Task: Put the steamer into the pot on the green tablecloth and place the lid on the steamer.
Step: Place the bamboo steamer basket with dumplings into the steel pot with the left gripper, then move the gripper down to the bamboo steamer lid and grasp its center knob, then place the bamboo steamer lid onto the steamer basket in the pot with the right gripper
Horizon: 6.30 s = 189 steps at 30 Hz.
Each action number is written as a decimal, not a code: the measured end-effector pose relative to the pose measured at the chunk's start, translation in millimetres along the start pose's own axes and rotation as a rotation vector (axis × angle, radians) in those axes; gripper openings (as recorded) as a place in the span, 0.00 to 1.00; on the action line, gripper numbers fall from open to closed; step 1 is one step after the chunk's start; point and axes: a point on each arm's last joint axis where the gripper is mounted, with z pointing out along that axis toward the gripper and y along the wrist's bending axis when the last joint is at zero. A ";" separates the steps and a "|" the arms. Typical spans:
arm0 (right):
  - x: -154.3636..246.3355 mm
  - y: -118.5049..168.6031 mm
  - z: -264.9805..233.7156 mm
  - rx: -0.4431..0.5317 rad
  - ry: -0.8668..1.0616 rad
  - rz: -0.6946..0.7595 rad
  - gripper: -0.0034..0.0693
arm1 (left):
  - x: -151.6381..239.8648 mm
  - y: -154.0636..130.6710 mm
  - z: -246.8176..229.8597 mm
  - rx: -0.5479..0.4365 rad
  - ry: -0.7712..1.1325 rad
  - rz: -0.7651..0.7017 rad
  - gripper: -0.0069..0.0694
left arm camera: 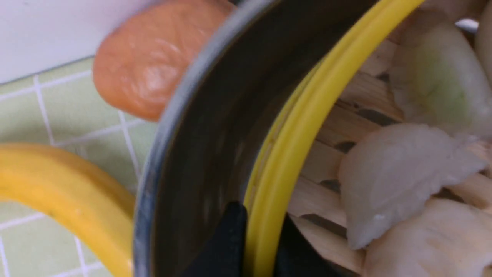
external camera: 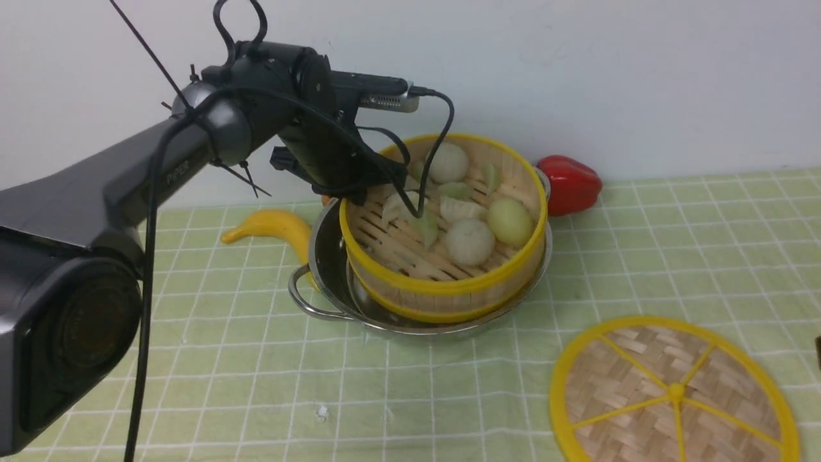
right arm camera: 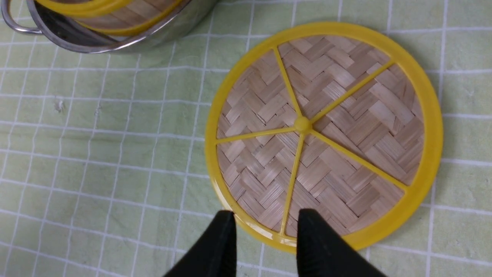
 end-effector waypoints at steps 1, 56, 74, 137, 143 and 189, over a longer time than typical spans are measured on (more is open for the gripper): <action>0.0 0.0 0.0 0.000 0.000 0.000 0.38 | 1.1 3.0 3.1 -0.011 0.008 0.003 0.13; -5.3 21.2 -1.0 -0.211 -0.058 0.004 0.38 | -37.2 7.5 -56.3 -0.026 0.008 0.090 0.77; 21.0 84.3 38.3 -0.356 0.192 -0.274 0.38 | -22.9 -5.7 -311.9 0.071 -0.479 0.147 0.06; -24.6 24.4 223.4 0.453 0.412 -0.280 0.25 | 334.3 34.2 -339.6 -0.091 -0.320 0.062 0.08; -28.0 23.2 218.9 0.498 0.429 -0.288 0.25 | 334.3 34.2 -339.6 -0.091 -0.320 0.062 0.08; -183.3 176.6 272.3 -0.031 0.193 -0.350 0.25 | 334.3 34.6 -339.6 -0.098 -0.319 0.074 0.09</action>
